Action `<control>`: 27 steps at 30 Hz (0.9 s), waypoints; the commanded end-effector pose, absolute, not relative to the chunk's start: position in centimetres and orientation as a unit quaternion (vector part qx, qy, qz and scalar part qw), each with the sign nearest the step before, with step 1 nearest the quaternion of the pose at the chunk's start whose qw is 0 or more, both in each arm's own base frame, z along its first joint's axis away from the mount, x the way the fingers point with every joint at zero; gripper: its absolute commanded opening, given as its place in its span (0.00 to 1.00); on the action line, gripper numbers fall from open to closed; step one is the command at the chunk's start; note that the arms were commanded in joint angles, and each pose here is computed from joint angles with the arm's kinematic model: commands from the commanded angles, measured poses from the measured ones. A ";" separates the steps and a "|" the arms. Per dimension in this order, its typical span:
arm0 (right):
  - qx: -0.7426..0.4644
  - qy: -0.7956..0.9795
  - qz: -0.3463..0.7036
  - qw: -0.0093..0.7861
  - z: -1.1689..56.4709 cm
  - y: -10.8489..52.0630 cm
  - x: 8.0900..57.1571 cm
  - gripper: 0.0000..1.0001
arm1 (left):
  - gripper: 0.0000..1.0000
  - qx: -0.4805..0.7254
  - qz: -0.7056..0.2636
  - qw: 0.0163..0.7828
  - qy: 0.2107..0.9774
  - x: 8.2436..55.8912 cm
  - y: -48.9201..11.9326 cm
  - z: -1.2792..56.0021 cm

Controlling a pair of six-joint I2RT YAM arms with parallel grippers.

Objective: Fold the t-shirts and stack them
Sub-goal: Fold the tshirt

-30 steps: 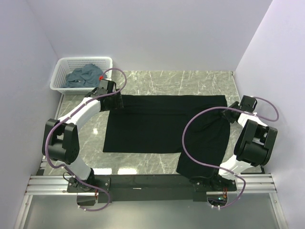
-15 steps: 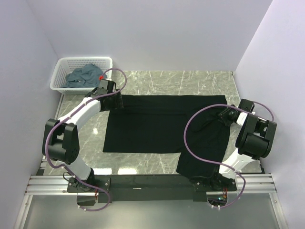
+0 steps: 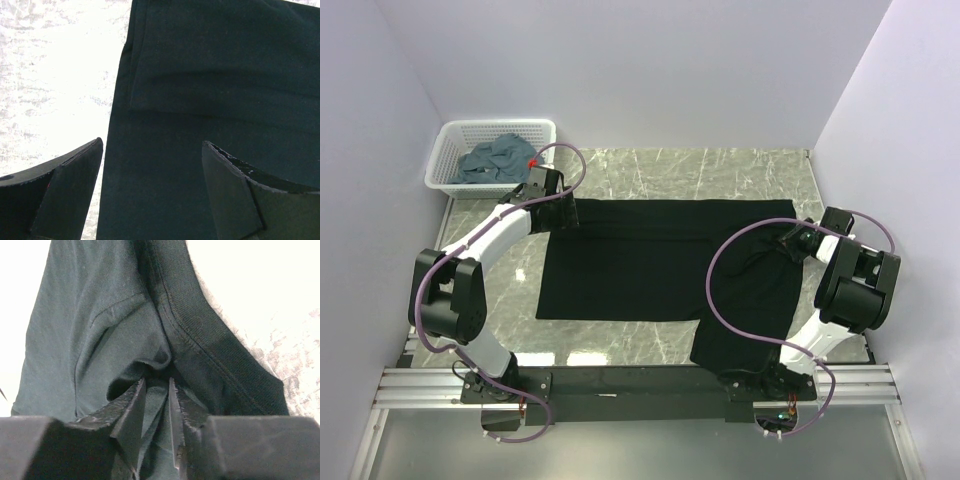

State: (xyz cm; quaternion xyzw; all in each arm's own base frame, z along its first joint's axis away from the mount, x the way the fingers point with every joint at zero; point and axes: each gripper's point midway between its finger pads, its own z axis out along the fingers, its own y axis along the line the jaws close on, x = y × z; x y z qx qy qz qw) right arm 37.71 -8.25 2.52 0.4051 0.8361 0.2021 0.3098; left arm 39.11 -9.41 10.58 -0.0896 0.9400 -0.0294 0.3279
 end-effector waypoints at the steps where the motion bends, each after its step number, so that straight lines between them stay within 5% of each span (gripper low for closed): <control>1: 0.401 0.831 0.196 0.332 3.7 -9.0 38.5 0.29 | 0.86 -0.078 -0.036 0.347 0.934 40.1 -9.9 12.1; 9: 0.411 0.825 0.179 0.345 5.2 -9.5 38.2 0.03 | 0.86 -0.079 -0.038 0.347 0.934 40.0 -10.0 12.2; 27: 0.515 0.790 0.087 0.322 9.3 -9.5 29.6 0.00 | 0.86 -0.076 -0.043 0.358 0.930 39.9 -10.0 13.2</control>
